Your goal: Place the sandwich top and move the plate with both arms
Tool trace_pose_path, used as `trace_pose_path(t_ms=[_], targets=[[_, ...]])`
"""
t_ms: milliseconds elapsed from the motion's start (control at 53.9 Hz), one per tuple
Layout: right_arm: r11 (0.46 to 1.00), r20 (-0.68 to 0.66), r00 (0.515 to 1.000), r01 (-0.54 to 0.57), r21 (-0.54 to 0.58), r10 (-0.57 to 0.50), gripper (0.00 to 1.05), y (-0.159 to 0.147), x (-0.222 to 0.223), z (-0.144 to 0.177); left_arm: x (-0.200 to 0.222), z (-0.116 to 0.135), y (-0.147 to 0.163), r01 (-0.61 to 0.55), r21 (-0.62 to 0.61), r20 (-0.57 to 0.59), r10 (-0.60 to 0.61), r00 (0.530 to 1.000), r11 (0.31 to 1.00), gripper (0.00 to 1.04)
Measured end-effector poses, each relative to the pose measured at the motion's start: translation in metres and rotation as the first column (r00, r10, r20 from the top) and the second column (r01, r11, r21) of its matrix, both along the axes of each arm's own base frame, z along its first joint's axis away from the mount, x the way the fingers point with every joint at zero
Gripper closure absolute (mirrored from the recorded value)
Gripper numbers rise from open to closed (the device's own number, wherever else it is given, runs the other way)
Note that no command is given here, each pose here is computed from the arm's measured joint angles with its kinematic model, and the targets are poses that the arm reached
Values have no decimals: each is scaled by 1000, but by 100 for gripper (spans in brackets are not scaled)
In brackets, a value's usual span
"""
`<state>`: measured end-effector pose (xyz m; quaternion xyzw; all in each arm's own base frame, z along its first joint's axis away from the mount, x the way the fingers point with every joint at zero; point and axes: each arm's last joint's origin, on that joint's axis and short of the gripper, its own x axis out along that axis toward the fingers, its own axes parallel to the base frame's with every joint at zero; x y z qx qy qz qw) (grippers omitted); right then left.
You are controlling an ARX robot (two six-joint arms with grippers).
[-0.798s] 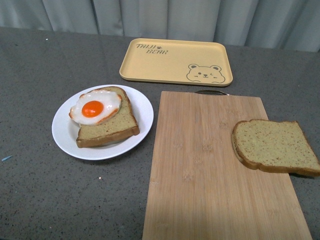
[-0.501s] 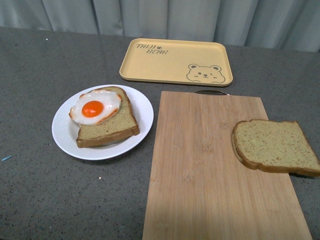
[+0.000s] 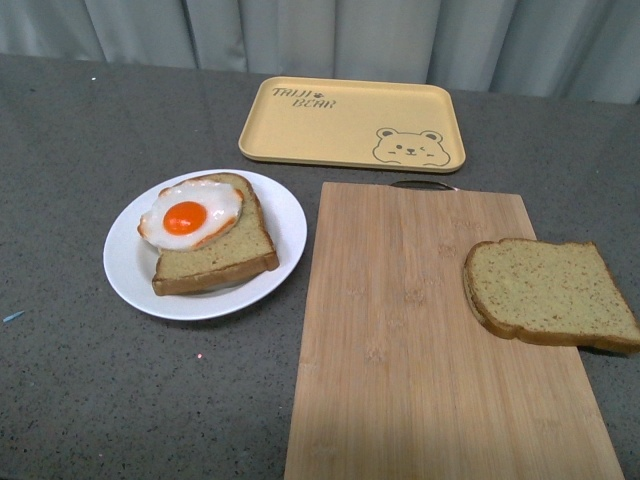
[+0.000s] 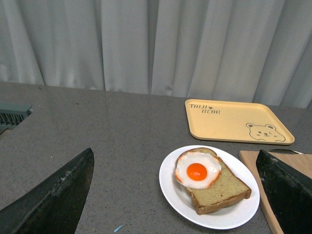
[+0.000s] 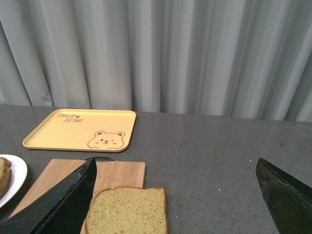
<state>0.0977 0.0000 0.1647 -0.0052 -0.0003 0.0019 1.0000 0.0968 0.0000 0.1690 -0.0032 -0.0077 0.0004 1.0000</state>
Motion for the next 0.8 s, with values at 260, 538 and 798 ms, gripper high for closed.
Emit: trace_pose_path(t_ms=[260, 538, 798], targets=[[1000, 0, 1000, 0, 0, 0, 9, 0, 0, 0, 0, 0, 0, 0, 0, 0, 0, 1000, 1000, 7], [1000, 0, 1000, 0, 0, 0, 9, 0, 0, 0, 0, 0, 0, 0, 0, 0, 0, 1000, 1000, 7], [984, -175, 977, 99, -149, -125, 9, 2, 28, -2, 0, 0, 0, 0, 0, 0, 0, 1000, 1000, 7]])
